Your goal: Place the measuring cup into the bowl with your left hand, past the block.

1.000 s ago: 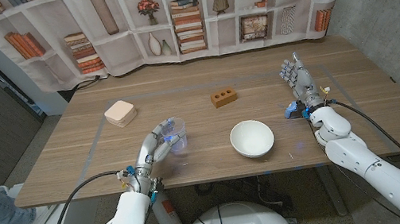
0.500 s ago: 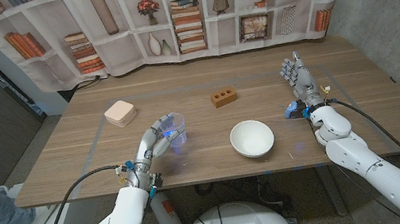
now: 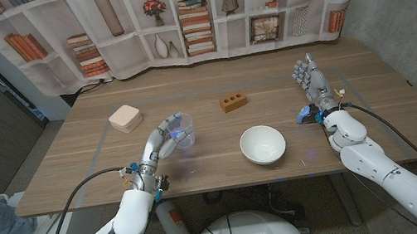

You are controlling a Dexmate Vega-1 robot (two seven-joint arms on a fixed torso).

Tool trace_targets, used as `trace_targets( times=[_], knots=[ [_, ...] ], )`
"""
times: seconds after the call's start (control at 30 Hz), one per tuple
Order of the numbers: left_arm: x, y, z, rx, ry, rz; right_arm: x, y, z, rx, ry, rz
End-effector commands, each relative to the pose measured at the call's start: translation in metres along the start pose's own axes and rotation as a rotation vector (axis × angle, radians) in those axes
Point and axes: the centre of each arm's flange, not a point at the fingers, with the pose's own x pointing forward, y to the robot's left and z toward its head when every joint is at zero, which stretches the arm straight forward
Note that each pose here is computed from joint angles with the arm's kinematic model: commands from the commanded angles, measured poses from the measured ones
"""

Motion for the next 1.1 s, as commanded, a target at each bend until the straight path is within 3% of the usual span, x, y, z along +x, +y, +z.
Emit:
trace_targets(
  times=[0.03, 0.57, 1.1],
  knots=[
    [0.012, 0.003, 0.002, -0.015, -0.015, -0.024, 0.003, 0.003, 0.005, -0.011, -0.004, 0.009],
    [0.038, 0.004, 0.005, -0.059, -0.053, -0.085, 0.002, 0.000, 0.007, -0.015, -0.001, -0.007],
    [0.053, 0.008, 0.018, -0.046, -0.090, -0.114, 0.003, 0.001, 0.006, -0.018, -0.004, -0.006]
  ],
)
